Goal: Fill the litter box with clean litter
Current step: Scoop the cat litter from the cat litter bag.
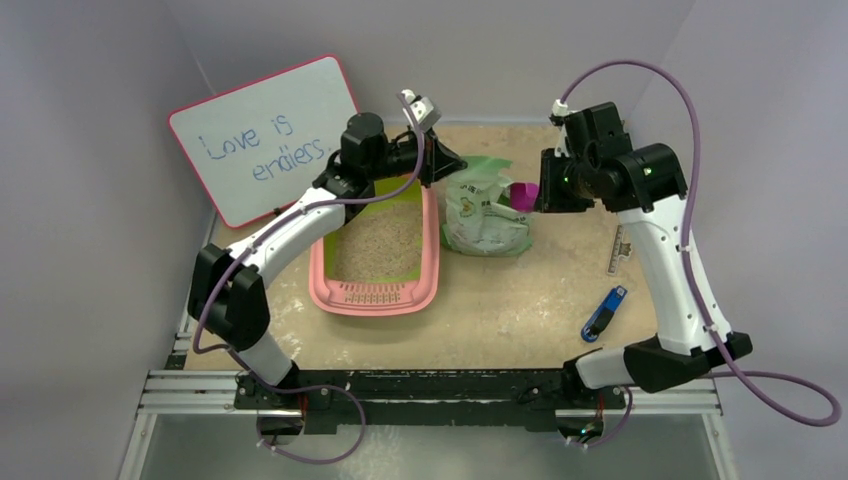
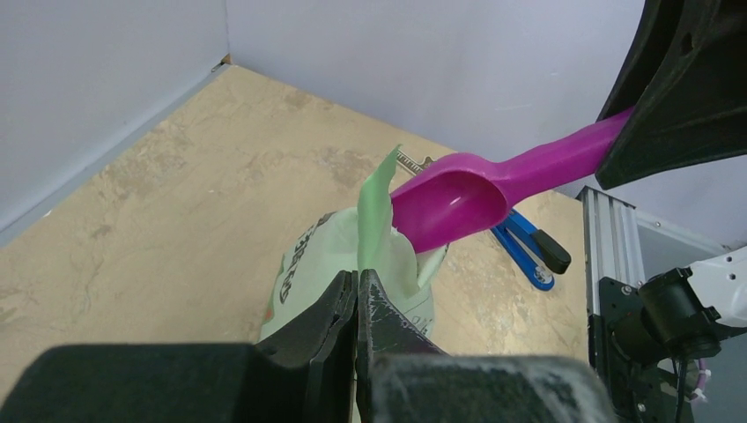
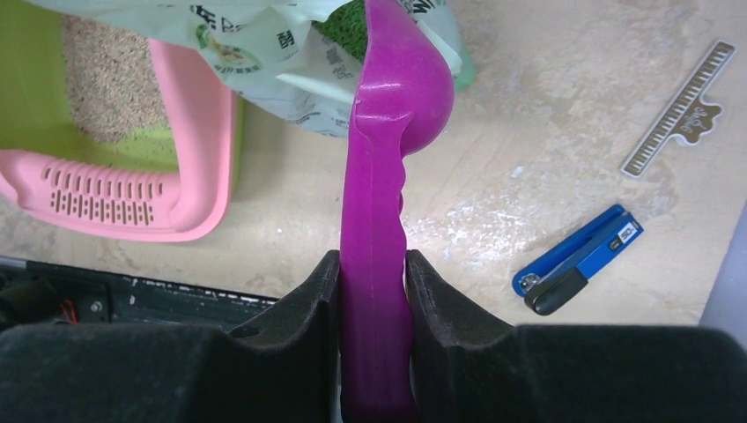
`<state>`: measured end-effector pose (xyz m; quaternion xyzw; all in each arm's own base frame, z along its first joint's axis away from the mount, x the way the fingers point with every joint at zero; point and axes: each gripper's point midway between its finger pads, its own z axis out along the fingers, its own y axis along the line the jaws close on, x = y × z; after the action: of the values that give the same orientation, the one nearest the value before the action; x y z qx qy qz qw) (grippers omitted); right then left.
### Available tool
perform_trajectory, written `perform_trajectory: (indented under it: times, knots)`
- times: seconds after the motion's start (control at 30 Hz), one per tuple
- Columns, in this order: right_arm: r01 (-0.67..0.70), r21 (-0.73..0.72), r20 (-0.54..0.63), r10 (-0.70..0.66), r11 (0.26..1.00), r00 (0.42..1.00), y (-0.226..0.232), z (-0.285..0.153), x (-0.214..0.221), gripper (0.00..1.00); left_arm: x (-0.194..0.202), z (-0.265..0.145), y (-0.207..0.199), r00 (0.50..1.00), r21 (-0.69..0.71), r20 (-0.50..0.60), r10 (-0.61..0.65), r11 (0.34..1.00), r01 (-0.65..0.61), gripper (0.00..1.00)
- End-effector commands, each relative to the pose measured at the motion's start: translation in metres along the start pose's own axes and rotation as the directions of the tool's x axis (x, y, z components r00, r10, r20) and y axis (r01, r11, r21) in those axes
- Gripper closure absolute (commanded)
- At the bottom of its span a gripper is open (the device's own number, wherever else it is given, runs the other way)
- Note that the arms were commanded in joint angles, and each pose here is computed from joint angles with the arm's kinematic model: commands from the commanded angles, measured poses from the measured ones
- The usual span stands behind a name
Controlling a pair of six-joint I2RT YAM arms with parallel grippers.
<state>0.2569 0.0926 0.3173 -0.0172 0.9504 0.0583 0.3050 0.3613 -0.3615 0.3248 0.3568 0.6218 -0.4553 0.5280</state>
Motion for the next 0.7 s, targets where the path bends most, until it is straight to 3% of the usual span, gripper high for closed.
perform_trajectory:
  times: [0.0,0.23,0.4,0.67]
  knots:
    - [-0.008,0.281,0.058,-0.009,0.96,0.998,-0.055,-0.017,-0.013,1.0,-0.026,-0.011,-0.017,0.998,0.026,0.052,0.04,0.999,-0.041,1.0]
    - [-0.002,0.085,0.043,-0.001,0.996,0.999,-0.019,-0.017,-0.017,1.0,-0.03,-0.011,-0.021,0.996,0.044,0.085,0.02,0.999,-0.024,1.0]
    - [0.002,-0.178,0.112,0.019,0.984,0.994,0.027,-0.04,-0.031,1.0,-0.032,-0.012,-0.021,0.995,0.037,0.097,0.022,0.999,-0.026,1.0]
    - [0.023,-0.108,-0.06,-0.03,0.994,0.998,0.015,0.002,0.001,1.0,-0.041,-0.013,-0.022,0.992,0.033,0.117,0.038,0.999,-0.043,1.0]
